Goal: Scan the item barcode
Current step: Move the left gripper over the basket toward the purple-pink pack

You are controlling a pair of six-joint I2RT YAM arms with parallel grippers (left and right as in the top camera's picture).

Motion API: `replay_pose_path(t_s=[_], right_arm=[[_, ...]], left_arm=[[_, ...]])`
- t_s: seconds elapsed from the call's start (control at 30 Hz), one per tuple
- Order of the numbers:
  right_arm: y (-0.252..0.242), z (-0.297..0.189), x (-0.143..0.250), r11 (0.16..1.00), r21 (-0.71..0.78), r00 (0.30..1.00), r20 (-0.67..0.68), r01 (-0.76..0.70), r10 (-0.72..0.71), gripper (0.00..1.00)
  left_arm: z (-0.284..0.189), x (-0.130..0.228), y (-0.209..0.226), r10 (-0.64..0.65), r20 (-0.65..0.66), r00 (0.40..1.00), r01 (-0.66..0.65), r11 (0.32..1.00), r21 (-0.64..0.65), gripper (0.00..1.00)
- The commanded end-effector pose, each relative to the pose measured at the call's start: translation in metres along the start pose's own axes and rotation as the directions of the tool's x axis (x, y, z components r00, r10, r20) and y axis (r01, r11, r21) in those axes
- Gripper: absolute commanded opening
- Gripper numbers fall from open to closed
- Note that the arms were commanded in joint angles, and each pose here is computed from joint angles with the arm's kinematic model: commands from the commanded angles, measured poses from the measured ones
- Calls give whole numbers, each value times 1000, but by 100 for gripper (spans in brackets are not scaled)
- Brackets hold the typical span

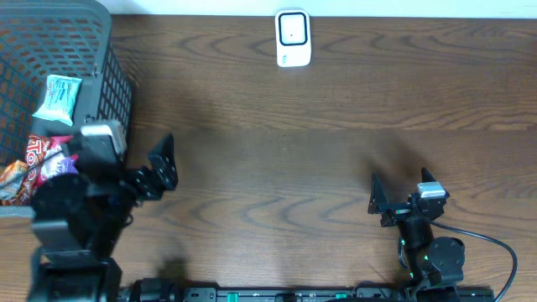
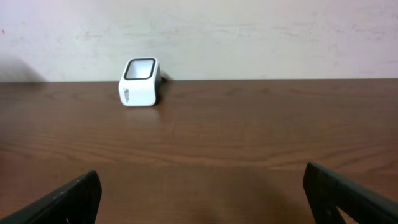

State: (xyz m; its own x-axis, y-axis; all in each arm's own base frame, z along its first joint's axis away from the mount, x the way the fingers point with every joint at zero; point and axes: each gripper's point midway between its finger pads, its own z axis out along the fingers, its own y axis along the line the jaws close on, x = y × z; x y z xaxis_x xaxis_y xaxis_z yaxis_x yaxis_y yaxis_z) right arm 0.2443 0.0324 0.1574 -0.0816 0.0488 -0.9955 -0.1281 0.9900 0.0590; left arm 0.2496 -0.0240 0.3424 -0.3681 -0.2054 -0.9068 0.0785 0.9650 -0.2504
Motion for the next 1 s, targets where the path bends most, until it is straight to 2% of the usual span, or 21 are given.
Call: replay_pose_path(t_s=[0.0,0.1,0.17,0.23,0.3,0.33,0.43,0.6,0.8,0.97], right_arm=[[1,0,2,1000,-3,1000,-4,5,-5,99],[1,0,2,1000,-3,1000,-4,5,-5,99],[1,0,2,1000,-3,1000,-4,5,-5,99],[1,0,2,1000,-3,1000,-4,5,-5,99],[1,0,2,1000,-3,1000,-4,5,-5,99],[1,0,2,1000,-3,1000,-4,5,-5,99],[1,0,2,1000,-3,1000,-4,5,-5,99],[1,0,2,1000,-3,1000,-4,5,-5,99],[1,0,2,1000,-3,1000,-4,5,-5,99],[1,0,2,1000,-3,1000,-4,5,-5,99]], left_arm=[[-9,-49,-2,13,39,999,-11,999,-46,89],[3,-67,28,-20,-41,999,9,971,-239,89],[17,-76,54,-36,-119,992,-12,923,-385,89],[32,-82,73,-71,-174,982,-21,880,-475,89],[50,-88,92,-156,-185,970,35,846,-532,89],[57,-90,102,-208,-174,963,77,825,-561,98],[71,-89,138,-330,-124,936,178,746,-642,98],[67,-73,197,-449,-79,890,246,618,-746,98],[45,-69,234,-526,14,851,331,514,-792,98],[43,-55,243,-552,0,834,322,486,-812,98]])
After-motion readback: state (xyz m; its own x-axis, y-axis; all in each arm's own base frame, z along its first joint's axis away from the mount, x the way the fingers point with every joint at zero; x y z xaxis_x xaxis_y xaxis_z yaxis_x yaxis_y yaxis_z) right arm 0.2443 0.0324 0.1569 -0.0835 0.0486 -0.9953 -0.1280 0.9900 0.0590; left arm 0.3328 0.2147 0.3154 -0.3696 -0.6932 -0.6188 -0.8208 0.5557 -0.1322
